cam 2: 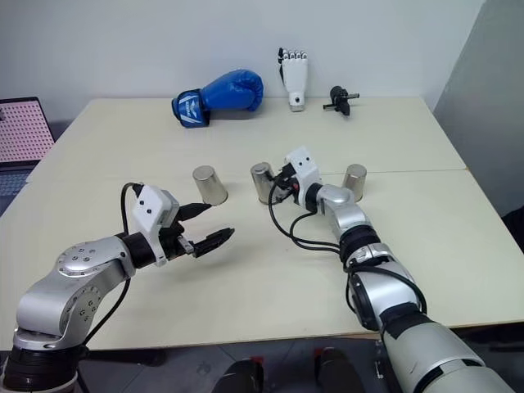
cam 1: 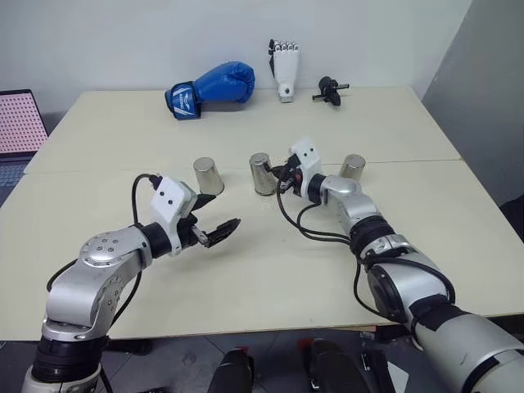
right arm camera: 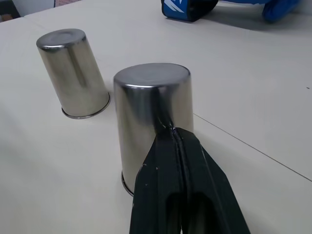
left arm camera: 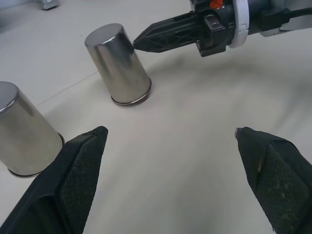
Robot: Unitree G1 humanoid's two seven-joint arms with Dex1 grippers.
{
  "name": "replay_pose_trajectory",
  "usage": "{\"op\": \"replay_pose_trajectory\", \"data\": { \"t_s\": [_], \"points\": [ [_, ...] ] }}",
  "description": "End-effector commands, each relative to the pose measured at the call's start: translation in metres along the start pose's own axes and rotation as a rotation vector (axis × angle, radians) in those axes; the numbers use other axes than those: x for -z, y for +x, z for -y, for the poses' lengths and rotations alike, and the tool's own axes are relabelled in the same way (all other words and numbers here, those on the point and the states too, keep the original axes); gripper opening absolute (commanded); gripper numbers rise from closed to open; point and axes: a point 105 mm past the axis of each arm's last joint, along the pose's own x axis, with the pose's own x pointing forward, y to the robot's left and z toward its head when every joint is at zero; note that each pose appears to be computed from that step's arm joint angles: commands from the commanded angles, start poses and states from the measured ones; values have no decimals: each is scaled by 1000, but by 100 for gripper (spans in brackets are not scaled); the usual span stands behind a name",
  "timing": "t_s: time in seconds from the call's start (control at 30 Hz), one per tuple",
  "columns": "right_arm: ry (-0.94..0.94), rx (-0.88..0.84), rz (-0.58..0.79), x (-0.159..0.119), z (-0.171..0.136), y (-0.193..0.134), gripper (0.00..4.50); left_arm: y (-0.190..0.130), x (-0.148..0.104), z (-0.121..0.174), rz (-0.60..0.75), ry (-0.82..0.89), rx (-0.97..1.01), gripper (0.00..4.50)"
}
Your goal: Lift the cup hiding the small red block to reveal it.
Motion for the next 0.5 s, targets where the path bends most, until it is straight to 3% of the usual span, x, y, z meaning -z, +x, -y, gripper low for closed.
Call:
{"op": "replay_pose_trajectory", "data": {
  "t_s": [0.03, 0.4, 0.5],
  "points": [
    [-34, -49, 26, -13, -7, 1, 100, -2, -10, -1, 26, 42, -4, 450],
    [42, -66, -15, 4, -19, 7, 377, -3, -11, -1, 25, 43, -8, 450],
    [61, -41, -8, 1, -21, 13, 377, -3, -10, 0, 22, 42, -4, 450]
  ]
}}
